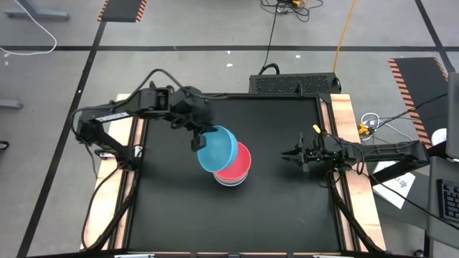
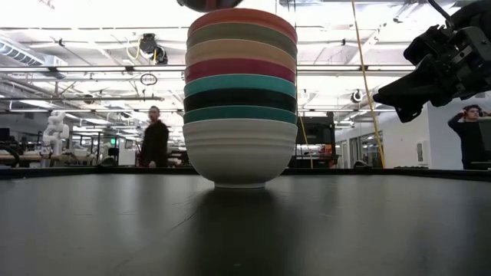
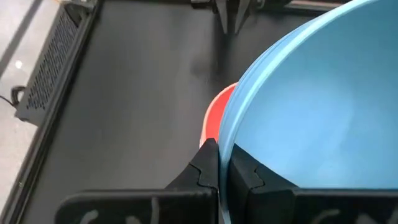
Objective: Nest bowls inside each other
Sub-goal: Stack the blue bowl on the red bowl
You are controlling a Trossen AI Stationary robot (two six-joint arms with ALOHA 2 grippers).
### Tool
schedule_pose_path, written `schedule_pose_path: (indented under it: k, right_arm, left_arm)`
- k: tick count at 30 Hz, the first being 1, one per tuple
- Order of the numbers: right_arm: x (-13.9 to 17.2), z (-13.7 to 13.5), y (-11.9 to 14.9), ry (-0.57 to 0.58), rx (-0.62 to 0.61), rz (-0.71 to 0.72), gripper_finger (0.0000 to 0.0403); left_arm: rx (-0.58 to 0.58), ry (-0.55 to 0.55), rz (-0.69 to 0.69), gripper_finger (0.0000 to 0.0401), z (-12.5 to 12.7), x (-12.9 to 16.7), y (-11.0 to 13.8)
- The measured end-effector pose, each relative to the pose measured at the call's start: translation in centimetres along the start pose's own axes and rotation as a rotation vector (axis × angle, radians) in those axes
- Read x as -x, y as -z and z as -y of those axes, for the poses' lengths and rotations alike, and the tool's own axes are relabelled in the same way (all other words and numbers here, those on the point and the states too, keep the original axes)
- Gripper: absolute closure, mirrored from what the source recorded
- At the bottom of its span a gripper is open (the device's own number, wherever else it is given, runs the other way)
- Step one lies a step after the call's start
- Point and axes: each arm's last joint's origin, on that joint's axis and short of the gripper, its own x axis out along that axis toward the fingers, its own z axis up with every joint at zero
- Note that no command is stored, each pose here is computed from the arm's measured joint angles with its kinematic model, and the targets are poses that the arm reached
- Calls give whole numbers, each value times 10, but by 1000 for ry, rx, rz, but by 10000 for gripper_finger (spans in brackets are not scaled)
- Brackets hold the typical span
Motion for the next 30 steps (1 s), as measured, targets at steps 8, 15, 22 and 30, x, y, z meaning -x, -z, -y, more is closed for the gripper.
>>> schedule_pose_path:
  k: [8,15,22,30]
  right_arm:
    - [0,0,0,-1,11,4,330]
    - [0,0,0,-1,16,5,330]
    - [0,0,-1,-2,19,9,330]
    - [0,0,-1,-2,19,6,330]
  left_arm:
    - [25,64,-75,397,-6,-33,-1]
    - [31,83,-65,397,-4,-30,-4]
    - [40,95,-123,397,-1,-45,-2]
    - [60,91,-228,397,-4,-75,4]
